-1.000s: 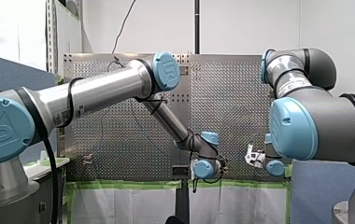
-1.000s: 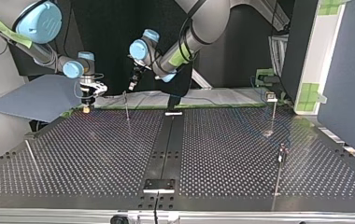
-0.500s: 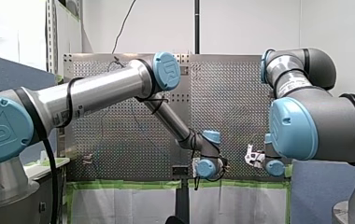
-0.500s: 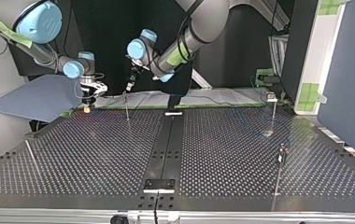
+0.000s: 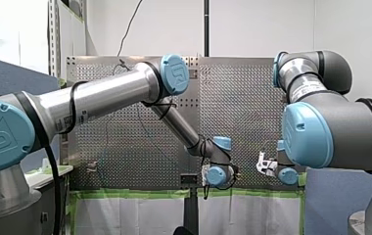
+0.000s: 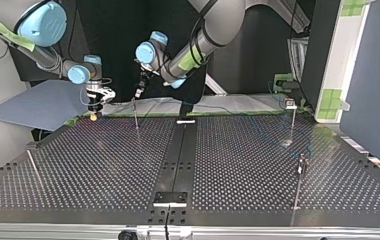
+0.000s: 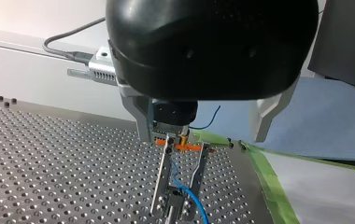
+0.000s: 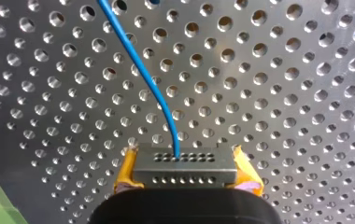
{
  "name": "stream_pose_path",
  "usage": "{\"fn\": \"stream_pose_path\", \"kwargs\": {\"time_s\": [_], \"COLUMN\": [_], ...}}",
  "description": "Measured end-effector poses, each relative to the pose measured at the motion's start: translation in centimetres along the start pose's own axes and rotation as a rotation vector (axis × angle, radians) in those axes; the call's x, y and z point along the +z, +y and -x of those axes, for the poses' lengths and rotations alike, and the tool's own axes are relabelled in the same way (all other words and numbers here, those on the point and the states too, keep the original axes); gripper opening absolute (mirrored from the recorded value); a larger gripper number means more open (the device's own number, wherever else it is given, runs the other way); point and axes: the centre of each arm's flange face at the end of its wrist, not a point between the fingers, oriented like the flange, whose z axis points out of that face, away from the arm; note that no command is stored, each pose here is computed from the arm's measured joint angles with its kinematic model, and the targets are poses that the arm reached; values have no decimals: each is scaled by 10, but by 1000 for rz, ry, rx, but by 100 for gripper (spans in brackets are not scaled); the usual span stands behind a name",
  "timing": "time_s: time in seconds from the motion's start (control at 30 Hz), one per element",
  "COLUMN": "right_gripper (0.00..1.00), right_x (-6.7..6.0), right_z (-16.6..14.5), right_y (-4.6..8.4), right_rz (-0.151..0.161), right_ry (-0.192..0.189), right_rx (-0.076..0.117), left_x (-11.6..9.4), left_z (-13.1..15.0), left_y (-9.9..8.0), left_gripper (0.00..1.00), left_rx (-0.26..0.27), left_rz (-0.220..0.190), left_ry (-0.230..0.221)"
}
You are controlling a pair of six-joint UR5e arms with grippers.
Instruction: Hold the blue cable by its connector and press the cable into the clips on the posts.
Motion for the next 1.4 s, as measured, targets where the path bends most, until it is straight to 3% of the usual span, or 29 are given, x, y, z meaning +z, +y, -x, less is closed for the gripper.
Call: {"fn": "stream_pose_path", "kwargs": {"time_s": [0.2,0.4,0.7,0.93,1.23,1.4], "right_gripper": [0,0,0,0,0,0], "right_x": [0,-1,-1,-2,-2,-2], "right_z": [0,1,1,2,3,3], "right_y": [-1,0,0,-3,-4,-5], "right_rz": [0,4,5,1,-3,-5], "right_ry": [-1,-5,-7,-12,-14,-15], "right_rx": [0,1,1,0,0,0], "left_x": [-2,-11,-20,-29,-53,-70], "left_z": [-1,5,39,65,86,96], "left_y": [1,8,18,23,35,41], "left_gripper": [100,100,100,100,100,100], "left_rx": [12,50,15,-54,-107,-104], "left_rz": [9,48,100,103,125,135], "left_ry": [13,39,-29,-78,-27,13]}}
